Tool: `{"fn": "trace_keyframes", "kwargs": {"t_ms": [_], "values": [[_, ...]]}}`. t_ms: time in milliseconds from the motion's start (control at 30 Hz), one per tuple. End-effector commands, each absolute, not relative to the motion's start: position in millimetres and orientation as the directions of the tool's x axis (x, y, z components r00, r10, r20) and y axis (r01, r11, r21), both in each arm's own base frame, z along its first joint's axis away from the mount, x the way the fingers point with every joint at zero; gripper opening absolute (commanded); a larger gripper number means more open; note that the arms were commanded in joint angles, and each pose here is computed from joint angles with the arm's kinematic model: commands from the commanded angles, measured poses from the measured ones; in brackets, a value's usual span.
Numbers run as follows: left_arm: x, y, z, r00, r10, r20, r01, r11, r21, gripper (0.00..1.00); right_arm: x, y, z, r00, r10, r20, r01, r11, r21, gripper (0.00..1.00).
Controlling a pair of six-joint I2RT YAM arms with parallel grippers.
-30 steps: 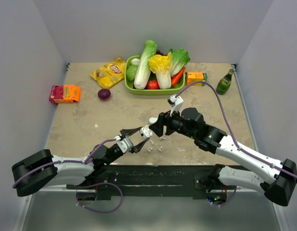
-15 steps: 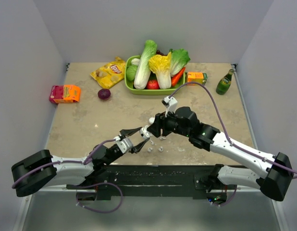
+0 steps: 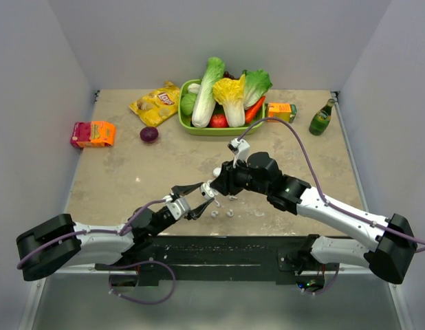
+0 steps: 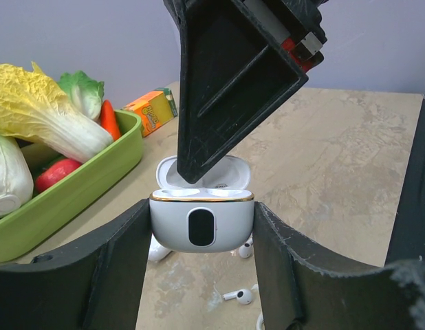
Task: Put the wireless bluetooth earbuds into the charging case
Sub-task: Adjust the charging case.
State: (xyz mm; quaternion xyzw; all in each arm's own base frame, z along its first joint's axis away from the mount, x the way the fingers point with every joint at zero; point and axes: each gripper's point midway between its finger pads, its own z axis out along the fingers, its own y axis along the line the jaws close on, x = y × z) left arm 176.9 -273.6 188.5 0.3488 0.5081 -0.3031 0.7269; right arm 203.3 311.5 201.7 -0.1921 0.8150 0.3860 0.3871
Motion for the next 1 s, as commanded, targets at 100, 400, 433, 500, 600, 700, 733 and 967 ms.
{"fn": "trace_keyframes", "kwargs": {"t_ms": [100, 400, 433, 500, 600, 700, 733, 967], "values": [[171, -267, 231, 0.372, -0.231, -0.899, 0.785, 0.596, 0.171, 0.0, 203, 317, 215, -0.612, 0.013, -0.791, -0.634, 0.591, 0.5, 0.27], [174, -267, 229, 0.363, -0.23, -0.903, 0.781, 0.604, 0.16, 0.0, 205, 318, 215, -0.588, -0.028, -0.809, -0.66, 0.596, 0.459, 0.0], [175, -268, 228, 0.356, -0.229, -0.906, 0.781, 0.604, 0.155, 0.0, 205, 317, 216, -0.583, -0.038, -0.812, -0.664, 0.598, 0.448, 0.0], [175, -271, 226, 0.343, -0.229, -0.911, 0.786, 0.6, 0.145, 0.04, 207, 313, 222, -0.551, -0.051, -0.833, -0.681, 0.605, 0.413, 0.0], [179, -276, 217, 0.296, -0.201, -0.934, 0.793, 0.596, 0.123, 0.35, 208, 305, 235, -0.495, -0.07, -0.866, -0.707, 0.612, 0.354, 0.0], [189, -283, 205, 0.221, -0.145, -0.965, 0.787, 0.611, 0.088, 0.53, 209, 299, 243, -0.457, -0.106, -0.883, -0.727, 0.617, 0.302, 0.0], [190, -287, 202, 0.209, -0.125, -0.97, 0.791, 0.604, 0.093, 0.6, 209, 298, 244, -0.452, -0.118, -0.884, -0.731, 0.617, 0.291, 0.0], [197, -298, 200, 0.183, -0.093, -0.979, 0.792, 0.604, 0.091, 1.0, 204, 292, 250, -0.423, -0.166, -0.891, -0.757, 0.605, 0.247, 0.0]]}}
